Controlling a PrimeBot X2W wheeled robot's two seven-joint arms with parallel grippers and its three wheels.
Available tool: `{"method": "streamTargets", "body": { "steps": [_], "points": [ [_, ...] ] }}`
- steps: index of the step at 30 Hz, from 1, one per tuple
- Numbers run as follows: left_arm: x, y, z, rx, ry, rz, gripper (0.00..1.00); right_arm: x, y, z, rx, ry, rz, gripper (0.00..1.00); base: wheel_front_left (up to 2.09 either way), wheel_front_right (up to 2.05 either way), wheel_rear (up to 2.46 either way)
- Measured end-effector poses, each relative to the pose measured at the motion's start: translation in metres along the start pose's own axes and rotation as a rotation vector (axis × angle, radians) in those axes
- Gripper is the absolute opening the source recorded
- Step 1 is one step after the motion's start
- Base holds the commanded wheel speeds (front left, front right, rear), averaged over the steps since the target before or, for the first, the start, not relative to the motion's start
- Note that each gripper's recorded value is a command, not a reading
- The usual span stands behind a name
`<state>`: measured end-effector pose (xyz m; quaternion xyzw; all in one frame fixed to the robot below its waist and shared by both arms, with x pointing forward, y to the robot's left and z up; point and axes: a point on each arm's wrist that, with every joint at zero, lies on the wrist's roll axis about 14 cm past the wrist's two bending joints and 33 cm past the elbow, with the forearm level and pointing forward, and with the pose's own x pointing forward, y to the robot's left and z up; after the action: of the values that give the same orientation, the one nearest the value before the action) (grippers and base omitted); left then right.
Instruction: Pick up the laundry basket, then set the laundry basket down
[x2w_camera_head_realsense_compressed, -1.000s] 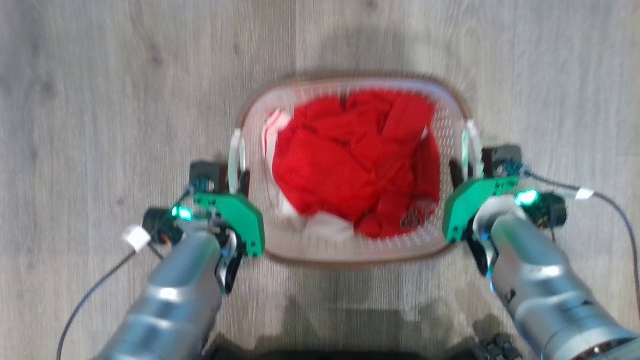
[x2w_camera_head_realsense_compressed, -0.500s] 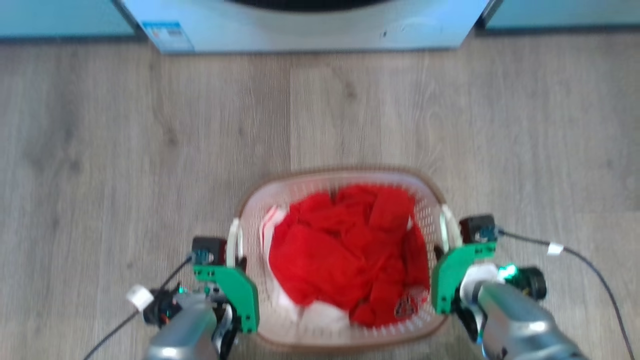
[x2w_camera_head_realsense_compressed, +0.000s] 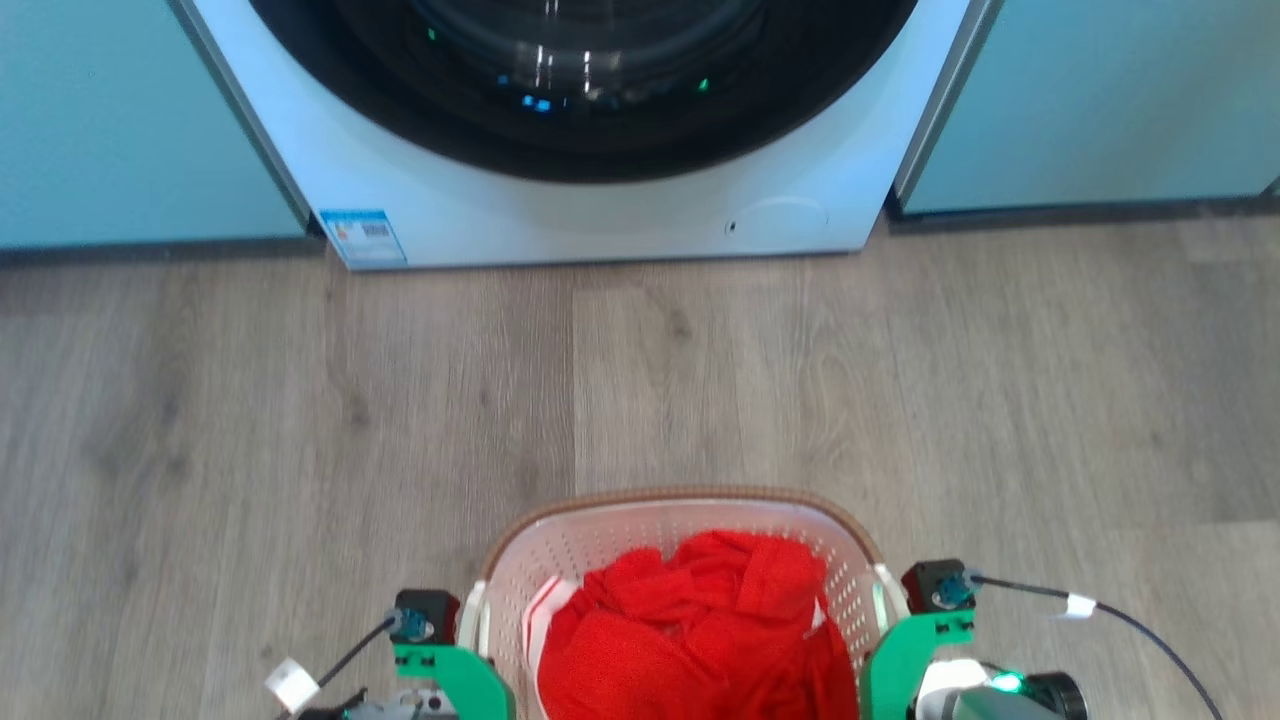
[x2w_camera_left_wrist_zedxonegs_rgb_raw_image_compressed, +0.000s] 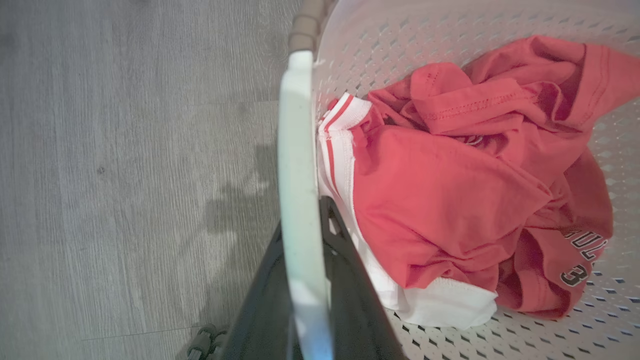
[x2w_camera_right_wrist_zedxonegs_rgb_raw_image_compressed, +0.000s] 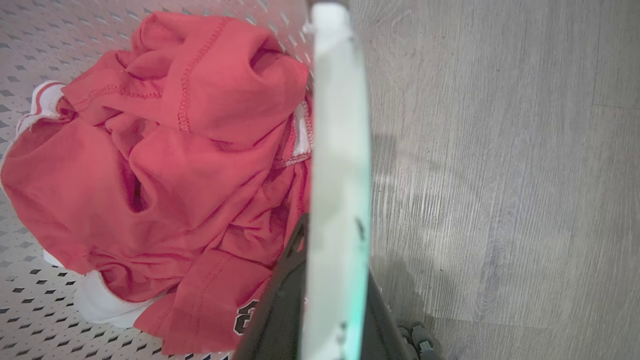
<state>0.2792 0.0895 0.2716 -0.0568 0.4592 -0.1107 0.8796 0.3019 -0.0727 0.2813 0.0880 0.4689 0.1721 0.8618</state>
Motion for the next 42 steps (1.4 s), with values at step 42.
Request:
{"method": "streamTargets", "body": {
  "steps": [42],
  "points": [
    [-0.022, -0.008, -0.002, 0.059, -0.050, -0.006, 0.00, -0.027, 0.010, -0.001, -0.047, -0.052, 0.002, 0.00, 0.00, 0.00, 0.00]
  ]
}}
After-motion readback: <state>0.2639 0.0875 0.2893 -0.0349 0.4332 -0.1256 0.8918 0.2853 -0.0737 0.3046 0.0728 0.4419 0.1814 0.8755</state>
